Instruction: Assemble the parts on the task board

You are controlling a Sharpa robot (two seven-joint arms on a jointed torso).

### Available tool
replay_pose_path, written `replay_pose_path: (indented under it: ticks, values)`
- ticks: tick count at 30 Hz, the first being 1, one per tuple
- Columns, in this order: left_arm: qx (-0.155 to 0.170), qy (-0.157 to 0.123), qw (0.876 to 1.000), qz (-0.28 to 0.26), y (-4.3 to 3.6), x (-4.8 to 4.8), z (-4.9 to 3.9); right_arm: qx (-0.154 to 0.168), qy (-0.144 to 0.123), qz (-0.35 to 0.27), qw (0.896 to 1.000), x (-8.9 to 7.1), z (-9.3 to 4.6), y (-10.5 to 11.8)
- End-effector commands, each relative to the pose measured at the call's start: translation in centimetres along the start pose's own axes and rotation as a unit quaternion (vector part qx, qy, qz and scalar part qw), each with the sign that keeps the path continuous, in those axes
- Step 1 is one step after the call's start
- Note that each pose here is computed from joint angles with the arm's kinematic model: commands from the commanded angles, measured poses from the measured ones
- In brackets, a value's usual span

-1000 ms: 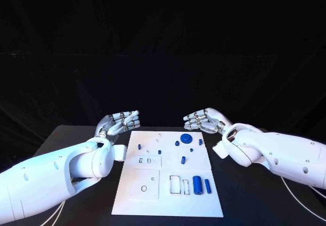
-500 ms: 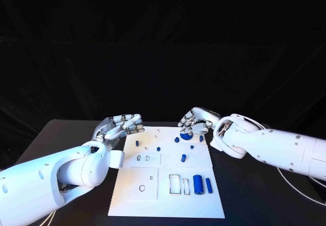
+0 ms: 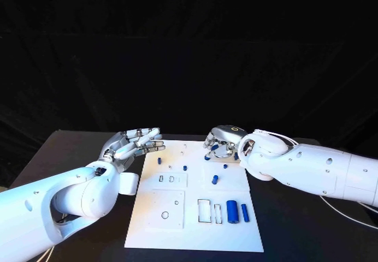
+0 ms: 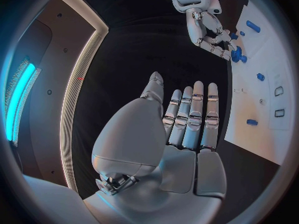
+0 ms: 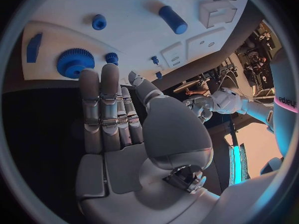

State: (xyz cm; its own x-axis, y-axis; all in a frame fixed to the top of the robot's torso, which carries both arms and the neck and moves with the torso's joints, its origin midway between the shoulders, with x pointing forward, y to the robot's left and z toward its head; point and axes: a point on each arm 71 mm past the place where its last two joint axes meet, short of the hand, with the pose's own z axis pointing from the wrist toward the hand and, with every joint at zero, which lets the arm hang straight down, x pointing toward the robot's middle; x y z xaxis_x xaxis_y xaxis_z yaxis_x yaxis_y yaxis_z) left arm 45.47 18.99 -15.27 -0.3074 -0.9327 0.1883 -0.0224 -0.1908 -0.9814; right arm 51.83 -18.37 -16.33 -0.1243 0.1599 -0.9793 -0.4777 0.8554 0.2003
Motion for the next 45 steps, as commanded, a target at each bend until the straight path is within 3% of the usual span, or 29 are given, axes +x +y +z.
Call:
replay_pose_path:
  ticks: [1,10,45]
  values:
    - [0.003,0.020,1.000,-0.004,-0.39,0.58,-0.09,0.013,0.025,-0.050,0.998,0.3,0.1,-0.1]
    - [0.004,0.024,1.000,-0.004,-0.79,0.74,-0.25,0.021,0.036,-0.063,0.997,0.5,0.2,-0.2]
    - [-0.002,0.023,1.000,-0.005,-1.06,0.43,-0.39,0.033,0.059,-0.067,0.995,0.9,0.5,-1.1]
